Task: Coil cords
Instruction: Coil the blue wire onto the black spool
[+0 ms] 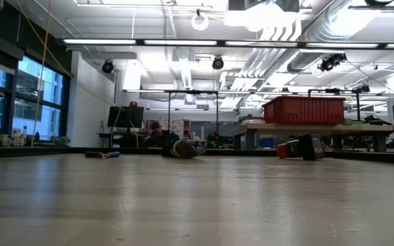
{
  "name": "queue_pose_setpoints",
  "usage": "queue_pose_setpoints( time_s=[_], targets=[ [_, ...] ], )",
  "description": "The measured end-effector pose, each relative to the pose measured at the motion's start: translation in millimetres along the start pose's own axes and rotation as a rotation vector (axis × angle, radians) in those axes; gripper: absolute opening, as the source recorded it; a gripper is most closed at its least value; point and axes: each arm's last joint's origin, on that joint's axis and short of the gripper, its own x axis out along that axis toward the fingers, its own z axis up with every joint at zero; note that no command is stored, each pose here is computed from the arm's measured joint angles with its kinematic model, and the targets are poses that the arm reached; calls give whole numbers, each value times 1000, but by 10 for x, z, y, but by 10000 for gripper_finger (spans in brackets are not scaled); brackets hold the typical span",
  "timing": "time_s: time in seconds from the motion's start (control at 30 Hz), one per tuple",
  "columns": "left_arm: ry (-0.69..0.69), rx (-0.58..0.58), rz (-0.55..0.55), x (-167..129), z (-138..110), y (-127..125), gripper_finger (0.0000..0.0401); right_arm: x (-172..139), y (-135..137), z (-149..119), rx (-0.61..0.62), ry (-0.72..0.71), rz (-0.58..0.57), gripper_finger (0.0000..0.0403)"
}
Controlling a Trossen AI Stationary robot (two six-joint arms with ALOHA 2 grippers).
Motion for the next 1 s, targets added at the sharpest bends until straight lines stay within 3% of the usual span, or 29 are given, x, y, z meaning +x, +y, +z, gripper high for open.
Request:
queue_pose_setpoints(
  time_s=[0.33,0.53,0.83,1.0],
  targets=[
    [3,-359,-9,104,-86,34,1,227,-40,-161,-73,-145,-47,0],
    [100,-479,15,128,-225,6,1,222,-61,-135,-136,-174,-61,0],
    [170,-512,53,118,-313,-12,1,214,-109,-146,-149,-167,-18,0],
    [236,-464,74,31,-322,-47,1,200,-142,-147,-157,-160,36,0]
  ],
)
